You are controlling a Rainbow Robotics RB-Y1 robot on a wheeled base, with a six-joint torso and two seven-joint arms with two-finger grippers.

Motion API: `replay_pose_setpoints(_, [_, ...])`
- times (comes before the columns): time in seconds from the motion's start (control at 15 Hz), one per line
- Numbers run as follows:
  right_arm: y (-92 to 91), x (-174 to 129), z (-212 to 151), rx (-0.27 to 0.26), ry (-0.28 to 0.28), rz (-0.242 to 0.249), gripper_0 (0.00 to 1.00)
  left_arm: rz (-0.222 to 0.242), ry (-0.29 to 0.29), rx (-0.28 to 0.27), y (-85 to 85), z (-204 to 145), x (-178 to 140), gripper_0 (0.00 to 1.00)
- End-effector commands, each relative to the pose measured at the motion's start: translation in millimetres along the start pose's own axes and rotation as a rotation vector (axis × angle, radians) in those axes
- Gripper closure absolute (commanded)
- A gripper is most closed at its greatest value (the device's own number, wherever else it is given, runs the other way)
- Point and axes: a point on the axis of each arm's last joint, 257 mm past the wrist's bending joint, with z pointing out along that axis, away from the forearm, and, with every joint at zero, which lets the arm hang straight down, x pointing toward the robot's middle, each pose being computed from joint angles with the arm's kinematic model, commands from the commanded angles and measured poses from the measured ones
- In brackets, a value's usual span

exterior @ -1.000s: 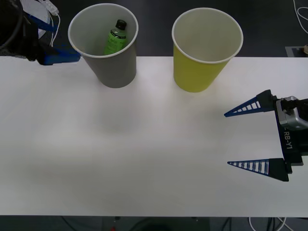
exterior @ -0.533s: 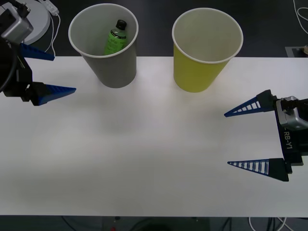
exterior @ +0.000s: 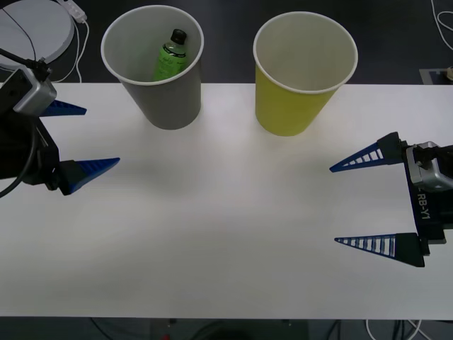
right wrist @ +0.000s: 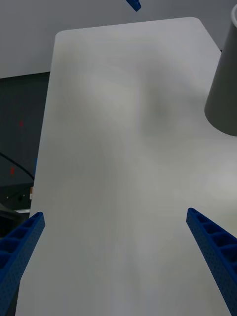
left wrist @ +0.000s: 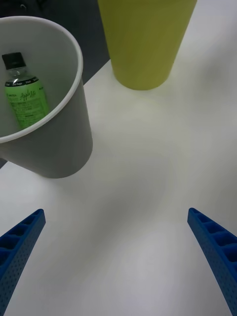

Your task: Put the can into the green bin and the plastic bottle into the gray bin

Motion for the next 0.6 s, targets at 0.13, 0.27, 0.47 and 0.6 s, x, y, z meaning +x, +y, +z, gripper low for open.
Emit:
replay_pose_setpoints(0.13, [0.0,0.0,0.0,0.000,0.000,0.000,0.00,0.066,0.035,0.068,-35.5,-3.0,8.0,0.00])
replay_pose_setpoints(0.27, [0.0,0.0,0.0,0.000,0.000,0.000,0.00,0.100,0.035,0.102,-49.5,-3.9,11.1,0.00])
replay_pose_setpoints(0.47, [0.0,0.0,0.0,0.000,0.000,0.000,0.00,0.102,0.011,0.171,-63.1,-10.7,16.9,0.00])
replay_pose_setpoints(0.6, [0.0,0.0,0.0,0.000,0.000,0.000,0.00,0.096,-0.020,0.244,-67.1,-18.7,20.6,0.00])
